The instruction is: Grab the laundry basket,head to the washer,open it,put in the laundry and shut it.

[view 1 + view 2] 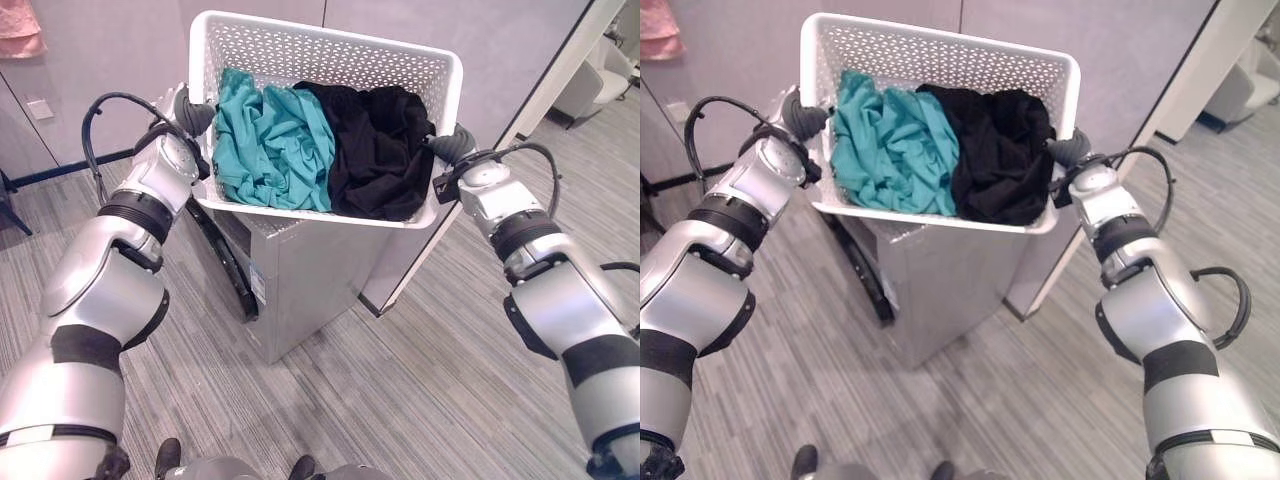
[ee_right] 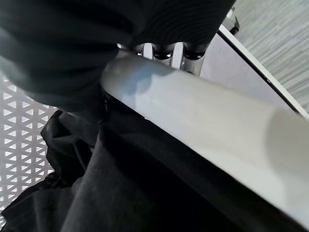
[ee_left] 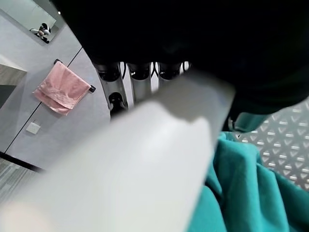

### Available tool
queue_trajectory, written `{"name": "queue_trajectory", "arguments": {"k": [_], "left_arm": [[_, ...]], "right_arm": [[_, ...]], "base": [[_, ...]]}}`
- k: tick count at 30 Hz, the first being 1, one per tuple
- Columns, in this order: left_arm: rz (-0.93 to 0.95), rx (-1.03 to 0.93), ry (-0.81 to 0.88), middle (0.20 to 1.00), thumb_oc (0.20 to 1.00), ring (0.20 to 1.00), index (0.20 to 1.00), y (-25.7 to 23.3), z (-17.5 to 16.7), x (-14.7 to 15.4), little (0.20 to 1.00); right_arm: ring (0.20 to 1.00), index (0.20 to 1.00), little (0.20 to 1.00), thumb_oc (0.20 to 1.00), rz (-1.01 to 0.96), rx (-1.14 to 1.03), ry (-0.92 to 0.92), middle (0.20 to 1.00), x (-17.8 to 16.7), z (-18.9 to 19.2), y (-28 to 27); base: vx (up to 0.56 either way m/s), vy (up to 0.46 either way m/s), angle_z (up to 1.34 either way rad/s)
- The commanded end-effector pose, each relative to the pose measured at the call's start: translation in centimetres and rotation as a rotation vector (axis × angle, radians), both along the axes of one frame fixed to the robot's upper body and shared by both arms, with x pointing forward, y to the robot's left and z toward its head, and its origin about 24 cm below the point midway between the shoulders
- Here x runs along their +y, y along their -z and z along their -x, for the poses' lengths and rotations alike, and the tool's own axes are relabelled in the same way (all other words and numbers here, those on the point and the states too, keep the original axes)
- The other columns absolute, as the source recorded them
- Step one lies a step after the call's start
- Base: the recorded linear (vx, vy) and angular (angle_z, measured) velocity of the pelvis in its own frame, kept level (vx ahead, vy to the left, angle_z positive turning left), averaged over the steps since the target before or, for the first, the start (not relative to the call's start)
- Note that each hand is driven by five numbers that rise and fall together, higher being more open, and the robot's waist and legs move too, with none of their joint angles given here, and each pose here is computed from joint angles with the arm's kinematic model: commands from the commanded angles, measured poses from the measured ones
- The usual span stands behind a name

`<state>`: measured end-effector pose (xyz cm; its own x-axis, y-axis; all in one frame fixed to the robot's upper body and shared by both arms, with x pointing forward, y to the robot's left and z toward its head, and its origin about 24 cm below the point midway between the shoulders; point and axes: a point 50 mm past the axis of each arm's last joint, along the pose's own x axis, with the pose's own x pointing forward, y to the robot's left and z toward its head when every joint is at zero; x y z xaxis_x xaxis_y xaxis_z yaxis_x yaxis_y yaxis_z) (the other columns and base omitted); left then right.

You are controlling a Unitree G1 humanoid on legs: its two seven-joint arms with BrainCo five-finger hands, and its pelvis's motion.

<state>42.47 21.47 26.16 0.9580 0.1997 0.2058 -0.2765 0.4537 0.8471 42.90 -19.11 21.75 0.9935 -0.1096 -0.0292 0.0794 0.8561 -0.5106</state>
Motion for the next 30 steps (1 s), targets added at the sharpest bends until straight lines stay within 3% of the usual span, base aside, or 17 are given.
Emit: {"name": "queue_trajectory", "arguments": {"k": [1,10,13,23,30], "left_arm": [[-0.217,-0.199,0.060,0.200,0.200,0.200,0.200,-8.1,0.4,-3.4,0.200],[-0.234,-0.134,0.060,0.200,0.200,0.200,0.200,-6.0,-0.1,-3.6,0.200],[-0.243,-0.136,0.004,0.200,0.200,0.200,0.200,-6.5,0.1,-2.2,0.200],[-0.219,-0.158,0.016,0.200,0.200,0.200,0.200,-6.7,0.1,-2.8,0.200],[-0.186,-0.103,0.029,0.200,0.200,0.200,0.200,-4.3,-0.3,-2.5,0.200]], "right_arm": [[0.200,0.200,0.200,0.200,0.166,-0.131,-0.049,0.200,2.4,-0.4,-5.2],[0.200,0.200,0.200,0.200,0.185,-0.029,-0.031,0.200,1.8,-0.5,-3.1],[0.200,0.200,0.200,0.200,0.165,-0.016,-0.008,0.200,1.4,-0.5,-2.9],[0.200,0.200,0.200,0.200,0.155,-0.047,0.100,0.200,-2.1,0.0,-5.3],[0.200,0.200,0.200,0.200,0.283,0.010,0.087,0.200,-3.3,0.3,-4.4]], "base": [[0.17,0.421,-0.15],[0.20,0.619,-0.04],[0.19,0.537,-0.47],[0.18,0.046,-0.15],[0.29,-0.166,0.36]]}}
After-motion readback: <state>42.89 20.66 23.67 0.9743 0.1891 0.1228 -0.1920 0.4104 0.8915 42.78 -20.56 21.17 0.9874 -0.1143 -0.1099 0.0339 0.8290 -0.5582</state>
